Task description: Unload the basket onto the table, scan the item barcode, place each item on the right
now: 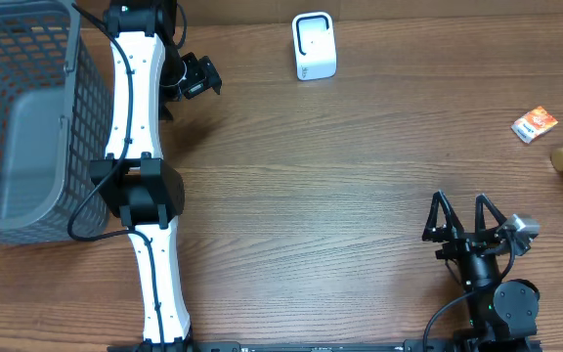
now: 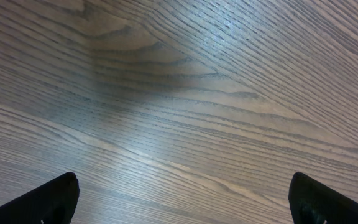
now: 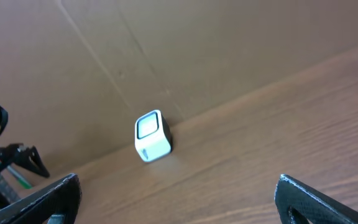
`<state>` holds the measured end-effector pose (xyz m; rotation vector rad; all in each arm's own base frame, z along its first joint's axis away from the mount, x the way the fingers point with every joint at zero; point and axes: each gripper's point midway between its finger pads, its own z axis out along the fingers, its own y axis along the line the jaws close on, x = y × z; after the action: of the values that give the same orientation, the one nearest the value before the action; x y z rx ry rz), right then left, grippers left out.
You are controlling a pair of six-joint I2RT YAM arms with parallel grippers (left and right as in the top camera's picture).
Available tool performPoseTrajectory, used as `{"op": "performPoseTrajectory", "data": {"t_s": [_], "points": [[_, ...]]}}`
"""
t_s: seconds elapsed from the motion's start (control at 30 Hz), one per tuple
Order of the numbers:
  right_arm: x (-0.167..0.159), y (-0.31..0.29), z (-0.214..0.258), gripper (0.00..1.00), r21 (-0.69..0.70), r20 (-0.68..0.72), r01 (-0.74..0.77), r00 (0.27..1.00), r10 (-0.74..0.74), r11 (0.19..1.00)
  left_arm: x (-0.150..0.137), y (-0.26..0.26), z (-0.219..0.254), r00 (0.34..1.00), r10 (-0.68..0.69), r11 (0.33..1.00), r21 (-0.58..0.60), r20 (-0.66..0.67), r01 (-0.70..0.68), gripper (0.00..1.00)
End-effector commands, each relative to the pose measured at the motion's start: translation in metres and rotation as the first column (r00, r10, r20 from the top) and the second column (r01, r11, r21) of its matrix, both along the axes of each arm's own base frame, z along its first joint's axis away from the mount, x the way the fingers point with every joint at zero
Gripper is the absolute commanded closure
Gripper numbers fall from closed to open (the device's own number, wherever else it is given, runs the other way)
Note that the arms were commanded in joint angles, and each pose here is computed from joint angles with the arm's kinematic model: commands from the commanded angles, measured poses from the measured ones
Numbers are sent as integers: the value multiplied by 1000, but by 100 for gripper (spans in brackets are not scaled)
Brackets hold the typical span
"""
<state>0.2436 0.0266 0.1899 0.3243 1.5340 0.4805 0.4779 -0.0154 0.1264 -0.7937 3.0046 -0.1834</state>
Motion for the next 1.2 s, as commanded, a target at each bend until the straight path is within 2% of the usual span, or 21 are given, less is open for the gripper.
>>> {"op": "performPoseTrajectory", "data": {"t_s": [0.0, 1.17], "points": [[2, -8, -14, 0, -3, -22, 38, 999, -38, 999, 0, -2, 3, 1000, -25, 1000, 12, 8, 25, 0], [2, -11, -17, 0, -5, -34, 59, 998, -59, 998, 0, -2, 4, 1000, -26, 1000, 12, 9, 26, 0]]}}
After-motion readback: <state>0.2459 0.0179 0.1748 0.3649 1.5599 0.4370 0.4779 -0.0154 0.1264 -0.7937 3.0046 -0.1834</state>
